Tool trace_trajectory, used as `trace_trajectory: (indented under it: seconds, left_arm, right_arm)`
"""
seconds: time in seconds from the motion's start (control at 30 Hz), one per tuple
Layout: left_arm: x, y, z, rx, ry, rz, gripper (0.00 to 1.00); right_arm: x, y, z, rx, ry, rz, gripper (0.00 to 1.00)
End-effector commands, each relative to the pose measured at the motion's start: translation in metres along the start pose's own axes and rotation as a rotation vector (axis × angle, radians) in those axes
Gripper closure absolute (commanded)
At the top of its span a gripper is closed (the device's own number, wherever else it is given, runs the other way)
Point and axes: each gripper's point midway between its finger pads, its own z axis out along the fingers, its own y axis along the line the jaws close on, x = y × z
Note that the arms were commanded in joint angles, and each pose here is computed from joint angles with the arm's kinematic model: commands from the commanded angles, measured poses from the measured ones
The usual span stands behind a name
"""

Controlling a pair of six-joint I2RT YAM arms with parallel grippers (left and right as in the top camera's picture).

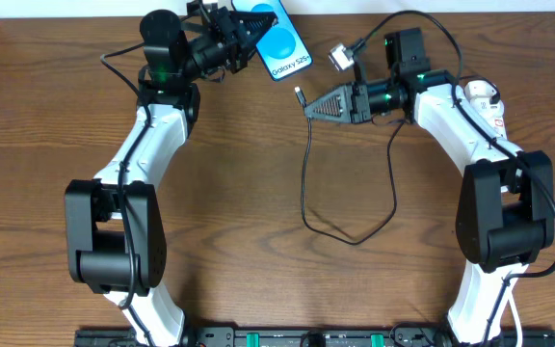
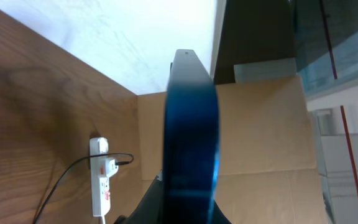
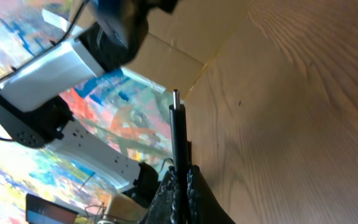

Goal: Plug charger to phone and switch on socket

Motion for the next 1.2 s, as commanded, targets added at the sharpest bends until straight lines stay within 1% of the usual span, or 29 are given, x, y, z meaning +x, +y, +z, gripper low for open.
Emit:
trace_trajectory:
  seconds: [0.0, 0.23, 0.43, 0.6, 1.17]
  left_arm:
    - [-0.009, -0.021, -0.007, 0.027, -0.029, 0.045, 0.93]
    - [-0.015, -0.02, -0.012, 0.022, -0.047, 0.1, 0.93]
    - [-0.013, -0.019, -0.012, 0.02, -0.035, 0.164, 0.93]
    - [-0.01, -0.018, -0.012, 0.017, -0.021, 0.177, 0.92]
    - [0.0, -0.019, -0.012, 0.03, 0.039, 0.177, 0.93]
  right_arm:
    - [-0.012, 0.021, -0.004, -0.02, -0.004, 0.068, 0.99]
    - [-0.014, 0.025, -0.003, -0.021, -0.003, 0.046, 0.99]
    - [-0.012, 0.028, 0.009, -0.036, 0.02, 0.021, 0.99]
    - [-0.013, 0.031, 0.015, -0.044, 0.032, 0.001, 0.99]
    - [-0.014, 0.031, 0.015, -0.042, 0.031, 0.001, 0.99]
